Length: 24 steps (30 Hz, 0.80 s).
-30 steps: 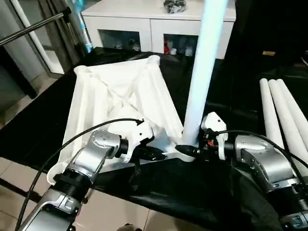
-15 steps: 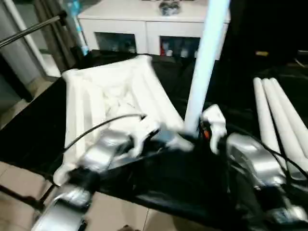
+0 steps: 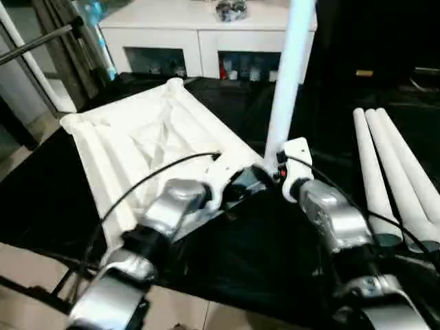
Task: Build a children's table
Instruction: Rotate leg to tighten
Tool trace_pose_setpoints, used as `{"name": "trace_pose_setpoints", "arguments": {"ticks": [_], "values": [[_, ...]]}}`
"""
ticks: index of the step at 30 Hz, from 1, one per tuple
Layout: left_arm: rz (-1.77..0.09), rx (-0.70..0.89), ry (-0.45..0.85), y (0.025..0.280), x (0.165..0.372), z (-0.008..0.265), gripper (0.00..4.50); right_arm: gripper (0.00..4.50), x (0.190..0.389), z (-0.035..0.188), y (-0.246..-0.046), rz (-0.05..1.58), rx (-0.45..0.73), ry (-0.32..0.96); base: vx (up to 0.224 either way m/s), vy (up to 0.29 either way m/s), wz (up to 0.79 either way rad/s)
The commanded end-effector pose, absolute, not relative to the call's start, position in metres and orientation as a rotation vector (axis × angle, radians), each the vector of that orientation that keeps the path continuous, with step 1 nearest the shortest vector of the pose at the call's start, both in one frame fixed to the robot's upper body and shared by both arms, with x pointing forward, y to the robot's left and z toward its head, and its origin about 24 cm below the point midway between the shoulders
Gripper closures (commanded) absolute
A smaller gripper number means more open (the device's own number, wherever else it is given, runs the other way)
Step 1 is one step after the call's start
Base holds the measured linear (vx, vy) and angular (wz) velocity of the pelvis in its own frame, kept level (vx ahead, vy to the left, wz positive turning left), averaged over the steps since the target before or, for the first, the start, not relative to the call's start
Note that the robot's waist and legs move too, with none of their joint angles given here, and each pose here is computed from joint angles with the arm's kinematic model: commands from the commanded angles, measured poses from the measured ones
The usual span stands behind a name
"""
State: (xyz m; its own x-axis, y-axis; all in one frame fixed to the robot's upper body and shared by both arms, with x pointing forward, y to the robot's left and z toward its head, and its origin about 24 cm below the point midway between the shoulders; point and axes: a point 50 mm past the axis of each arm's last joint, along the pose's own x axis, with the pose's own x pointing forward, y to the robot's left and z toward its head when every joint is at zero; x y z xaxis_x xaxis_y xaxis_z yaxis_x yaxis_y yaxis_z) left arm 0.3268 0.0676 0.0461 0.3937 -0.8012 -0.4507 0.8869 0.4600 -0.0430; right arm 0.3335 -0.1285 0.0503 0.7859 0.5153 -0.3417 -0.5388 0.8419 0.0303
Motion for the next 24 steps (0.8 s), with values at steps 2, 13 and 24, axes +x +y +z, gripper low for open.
{"name": "trace_pose_setpoints", "arguments": {"ticks": [2,13,24], "values": [[-1.25,0.22,0.347,0.058,0.319,0.062,4.5,0.5,0.323,0.052,-0.122,0.763,-0.101,0.346,0.0,0.0,0.0],[-1.422,0.232,0.403,0.084,0.302,0.059,4.5,0.65,0.297,0.069,-0.15,1.069,-0.146,0.37,0.0,0.0,0.0],[-1.446,0.238,0.429,0.09,0.297,0.057,4.5,1.48,0.286,0.063,-0.145,1.146,-0.166,0.421,0.0,0.0,0.0]]}}
